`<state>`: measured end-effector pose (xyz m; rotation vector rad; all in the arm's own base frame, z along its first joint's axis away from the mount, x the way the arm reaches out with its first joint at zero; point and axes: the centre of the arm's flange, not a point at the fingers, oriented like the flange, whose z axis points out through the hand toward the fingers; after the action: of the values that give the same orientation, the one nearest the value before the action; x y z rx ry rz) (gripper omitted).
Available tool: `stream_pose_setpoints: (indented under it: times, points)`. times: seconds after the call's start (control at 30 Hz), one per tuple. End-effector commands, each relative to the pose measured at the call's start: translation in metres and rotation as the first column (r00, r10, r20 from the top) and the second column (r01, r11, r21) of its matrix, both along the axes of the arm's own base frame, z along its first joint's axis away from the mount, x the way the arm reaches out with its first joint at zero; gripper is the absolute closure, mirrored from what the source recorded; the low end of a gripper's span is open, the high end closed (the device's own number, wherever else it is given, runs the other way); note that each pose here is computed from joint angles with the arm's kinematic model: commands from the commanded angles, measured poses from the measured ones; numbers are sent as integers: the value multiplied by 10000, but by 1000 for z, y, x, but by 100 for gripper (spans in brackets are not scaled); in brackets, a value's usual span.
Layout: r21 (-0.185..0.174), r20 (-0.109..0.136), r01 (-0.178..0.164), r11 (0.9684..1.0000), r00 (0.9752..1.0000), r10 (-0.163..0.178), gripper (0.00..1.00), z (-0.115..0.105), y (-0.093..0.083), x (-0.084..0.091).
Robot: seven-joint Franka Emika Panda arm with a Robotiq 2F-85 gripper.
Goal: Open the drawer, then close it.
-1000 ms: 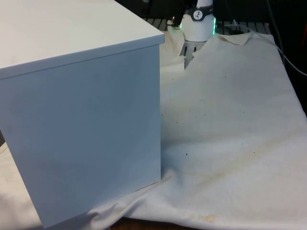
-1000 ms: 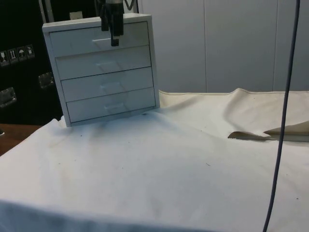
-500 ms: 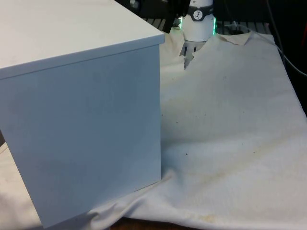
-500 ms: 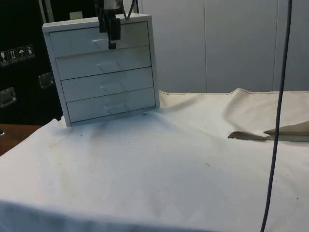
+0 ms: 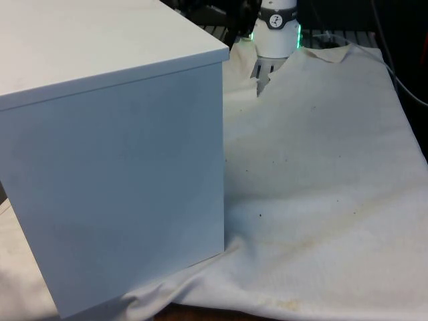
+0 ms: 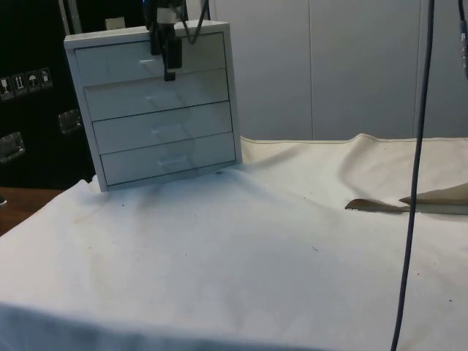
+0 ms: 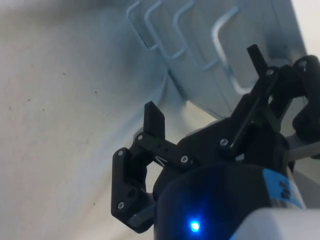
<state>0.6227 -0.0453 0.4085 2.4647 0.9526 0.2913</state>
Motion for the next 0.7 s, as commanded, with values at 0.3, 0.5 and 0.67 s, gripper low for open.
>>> stream_pose_setpoints:
  times: [0.3,0.5,0.67]
  points:
    - [-146,249,55,9999,9997,-51,0,-7,-8,4]
    - [-132,258,49,9999,9997,-46,32,-5,-6,4]
    - [-230,387,52,9997,9992,-43,61,-8,-7,6]
